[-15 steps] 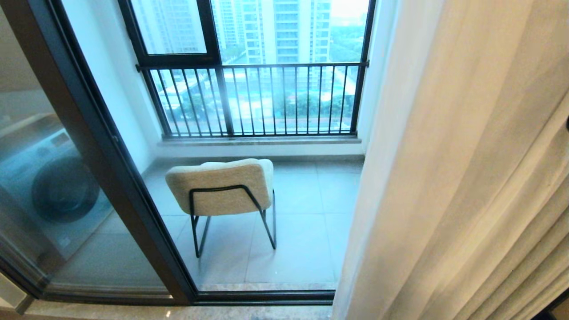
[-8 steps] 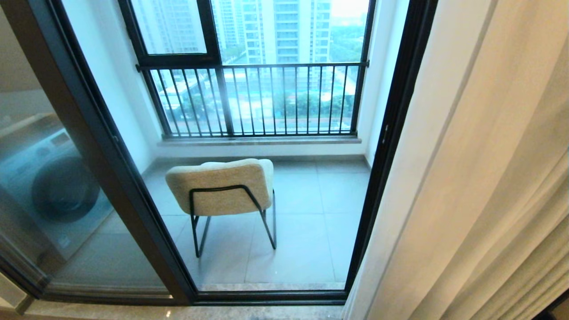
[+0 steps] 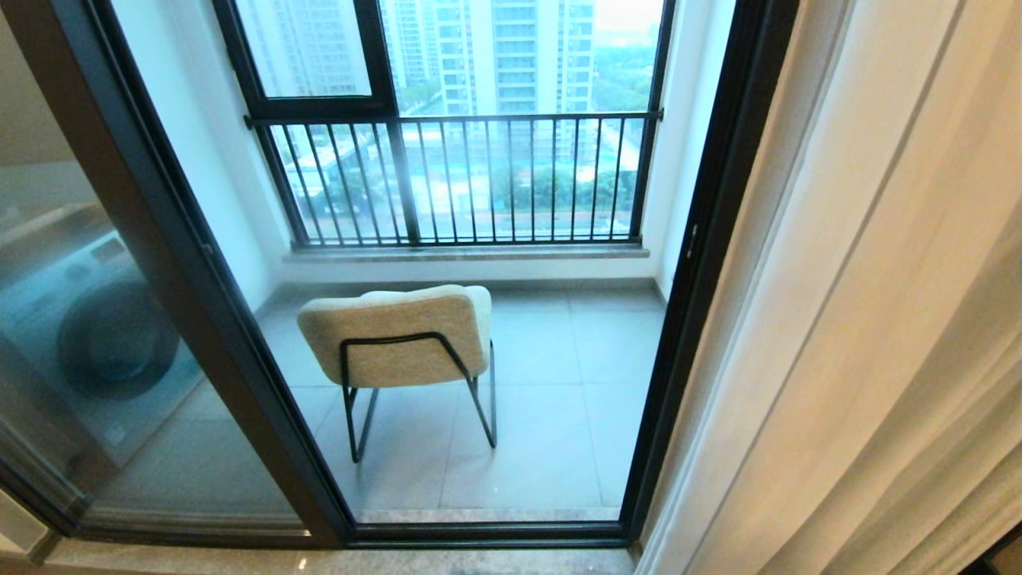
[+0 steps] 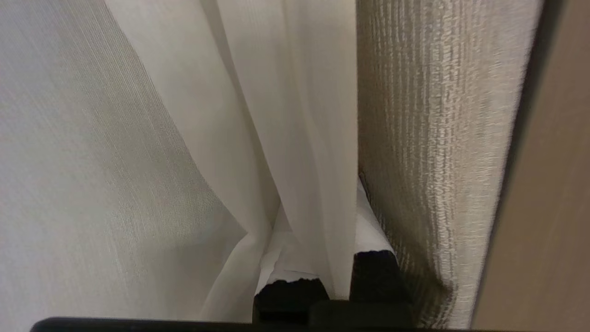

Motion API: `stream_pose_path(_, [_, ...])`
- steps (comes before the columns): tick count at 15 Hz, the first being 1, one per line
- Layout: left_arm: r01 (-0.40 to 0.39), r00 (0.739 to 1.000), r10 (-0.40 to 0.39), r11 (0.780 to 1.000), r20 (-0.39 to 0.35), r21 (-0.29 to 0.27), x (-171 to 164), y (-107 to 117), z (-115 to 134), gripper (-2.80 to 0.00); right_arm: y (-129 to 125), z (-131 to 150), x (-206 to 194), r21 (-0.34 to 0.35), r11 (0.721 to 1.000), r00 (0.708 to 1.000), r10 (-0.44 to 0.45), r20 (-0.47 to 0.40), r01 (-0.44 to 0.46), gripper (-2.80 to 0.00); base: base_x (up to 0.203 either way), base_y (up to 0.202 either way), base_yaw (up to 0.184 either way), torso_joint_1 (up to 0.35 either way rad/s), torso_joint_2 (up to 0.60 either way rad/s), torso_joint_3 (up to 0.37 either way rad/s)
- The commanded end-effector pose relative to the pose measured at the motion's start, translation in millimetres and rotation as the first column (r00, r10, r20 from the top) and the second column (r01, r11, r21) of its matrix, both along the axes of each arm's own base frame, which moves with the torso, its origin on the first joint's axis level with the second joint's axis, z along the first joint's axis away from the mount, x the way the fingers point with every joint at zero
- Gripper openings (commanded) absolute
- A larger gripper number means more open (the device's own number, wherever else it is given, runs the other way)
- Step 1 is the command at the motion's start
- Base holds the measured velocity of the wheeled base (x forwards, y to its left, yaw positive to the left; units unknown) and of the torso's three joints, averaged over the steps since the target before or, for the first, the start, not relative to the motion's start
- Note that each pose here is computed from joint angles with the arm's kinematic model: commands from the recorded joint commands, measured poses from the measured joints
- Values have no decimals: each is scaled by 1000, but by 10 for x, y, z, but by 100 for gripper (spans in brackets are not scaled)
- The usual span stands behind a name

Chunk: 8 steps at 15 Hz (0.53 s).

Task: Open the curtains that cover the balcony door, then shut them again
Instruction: Pull the inner curtains open on both sides

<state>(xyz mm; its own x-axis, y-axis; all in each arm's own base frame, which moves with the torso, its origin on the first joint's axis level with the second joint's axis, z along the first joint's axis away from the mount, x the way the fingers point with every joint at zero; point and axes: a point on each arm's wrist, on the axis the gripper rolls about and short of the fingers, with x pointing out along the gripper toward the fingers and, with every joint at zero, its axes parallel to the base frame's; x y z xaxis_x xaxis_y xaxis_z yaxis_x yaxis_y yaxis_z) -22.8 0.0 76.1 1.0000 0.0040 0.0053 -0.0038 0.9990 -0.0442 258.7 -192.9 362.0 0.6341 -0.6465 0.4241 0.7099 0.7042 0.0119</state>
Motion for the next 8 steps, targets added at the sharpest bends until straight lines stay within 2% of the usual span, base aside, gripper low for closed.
stream_pose_path(1, [-1, 1000, 1, 1000, 1, 0, 0, 0, 0, -280, -147, -36, 28, 2, 999, 999, -32, -3, 32, -280, 0, 0, 0, 0, 0, 0])
stream_pose_path(8, [-1, 1000, 1, 1000, 1, 0, 0, 0, 0, -280, -404, -69, 25, 1, 996, 996, -91, -4, 91, -280, 0, 0, 0, 0, 0, 0])
